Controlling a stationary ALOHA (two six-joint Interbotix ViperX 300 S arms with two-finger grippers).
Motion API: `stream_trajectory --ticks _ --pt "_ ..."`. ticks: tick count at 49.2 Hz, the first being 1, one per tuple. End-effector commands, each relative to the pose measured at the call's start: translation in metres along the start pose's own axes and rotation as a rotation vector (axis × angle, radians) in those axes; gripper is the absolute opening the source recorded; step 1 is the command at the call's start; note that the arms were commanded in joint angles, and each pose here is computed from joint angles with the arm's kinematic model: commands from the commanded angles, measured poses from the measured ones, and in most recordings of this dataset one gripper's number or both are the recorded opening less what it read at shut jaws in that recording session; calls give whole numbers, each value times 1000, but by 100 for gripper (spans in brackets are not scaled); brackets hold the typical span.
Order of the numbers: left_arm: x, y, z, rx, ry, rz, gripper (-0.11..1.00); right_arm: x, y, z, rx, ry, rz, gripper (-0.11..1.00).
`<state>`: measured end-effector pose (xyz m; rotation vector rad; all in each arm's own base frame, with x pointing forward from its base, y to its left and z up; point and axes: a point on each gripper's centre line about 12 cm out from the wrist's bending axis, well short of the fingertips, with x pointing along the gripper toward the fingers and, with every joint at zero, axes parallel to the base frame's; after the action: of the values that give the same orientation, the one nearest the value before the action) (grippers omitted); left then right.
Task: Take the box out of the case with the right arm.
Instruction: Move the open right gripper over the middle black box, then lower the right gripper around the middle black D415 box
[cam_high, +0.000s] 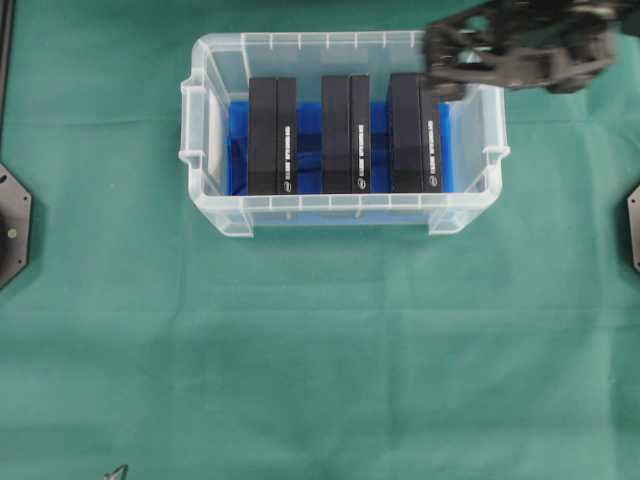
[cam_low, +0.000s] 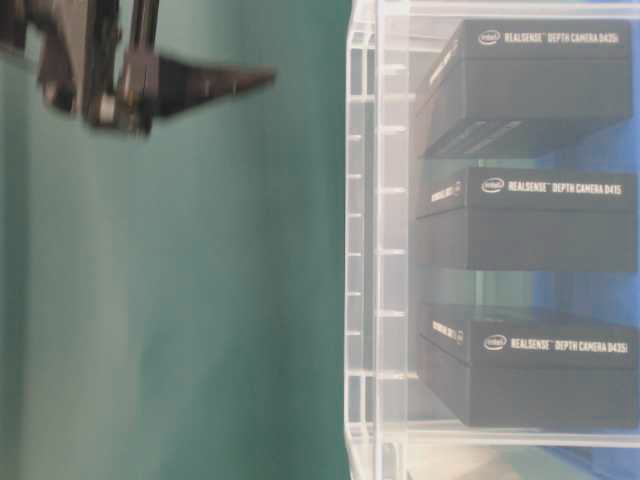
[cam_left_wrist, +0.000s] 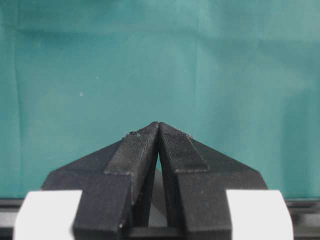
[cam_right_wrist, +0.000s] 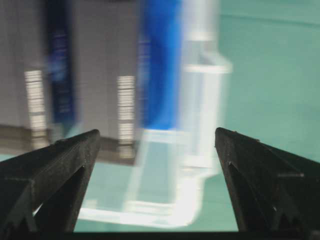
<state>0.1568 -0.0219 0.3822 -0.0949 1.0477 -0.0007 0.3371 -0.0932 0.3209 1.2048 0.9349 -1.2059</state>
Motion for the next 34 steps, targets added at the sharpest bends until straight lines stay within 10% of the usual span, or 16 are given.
stream_trajectory --ticks 1,19,34 --pt "-6 0 4 -1 -15 3 2 -9 24 1 -5 -10 49 93" --pt "-7 1 3 -2 -13 2 2 8 106 -2 -58 -13 112 93" --pt "-8 1 1 -2 -1 5 2 17 112 -7 -77 -6 75 93"
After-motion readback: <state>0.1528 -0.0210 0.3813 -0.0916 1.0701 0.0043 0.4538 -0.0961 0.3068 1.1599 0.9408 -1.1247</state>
